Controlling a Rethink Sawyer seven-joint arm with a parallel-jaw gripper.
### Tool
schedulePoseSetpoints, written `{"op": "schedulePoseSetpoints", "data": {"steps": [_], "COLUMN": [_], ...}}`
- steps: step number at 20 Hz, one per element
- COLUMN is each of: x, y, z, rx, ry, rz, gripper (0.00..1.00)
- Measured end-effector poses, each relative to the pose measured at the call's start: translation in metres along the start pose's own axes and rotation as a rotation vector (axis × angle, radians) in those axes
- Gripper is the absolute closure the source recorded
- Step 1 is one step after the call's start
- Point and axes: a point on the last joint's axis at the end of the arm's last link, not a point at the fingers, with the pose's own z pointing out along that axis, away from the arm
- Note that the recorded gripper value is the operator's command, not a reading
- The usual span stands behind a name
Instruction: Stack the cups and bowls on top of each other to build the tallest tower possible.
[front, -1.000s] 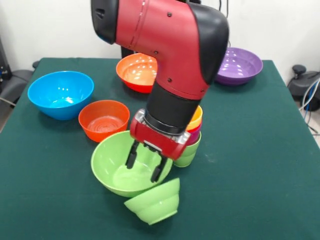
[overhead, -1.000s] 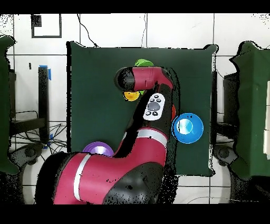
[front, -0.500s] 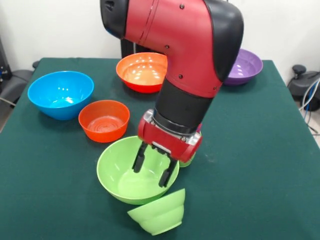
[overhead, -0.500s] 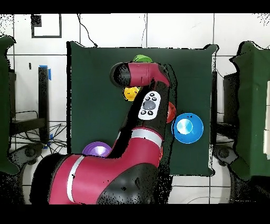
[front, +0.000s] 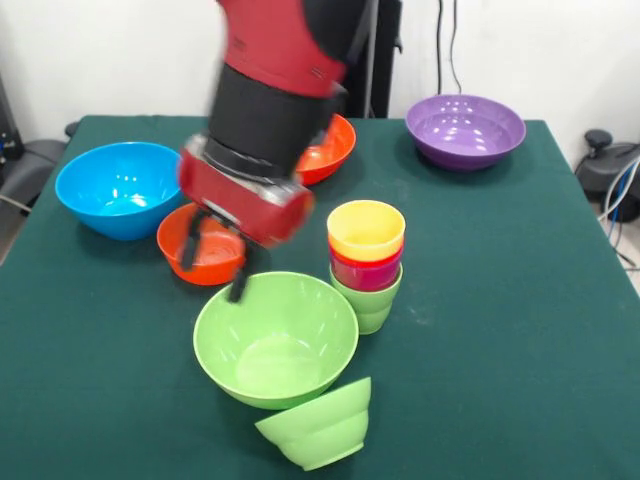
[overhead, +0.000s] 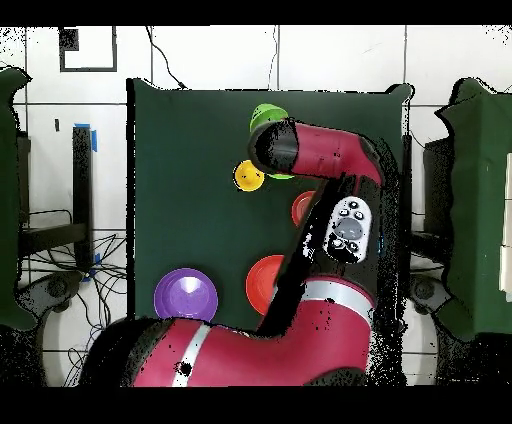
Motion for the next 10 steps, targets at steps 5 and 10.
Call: {"op": "schedulePoseSetpoints", "data": {"steps": [5,10], "x": [-0.022,-0.037], "y": [-0.034,-0.044], "z": [-0.016,-0.034], "rx": [0.004,-0.005], "ry": [-0.006,-0.029], "rz": [0.057,0.08], "gripper": [0.0,0.0]}}
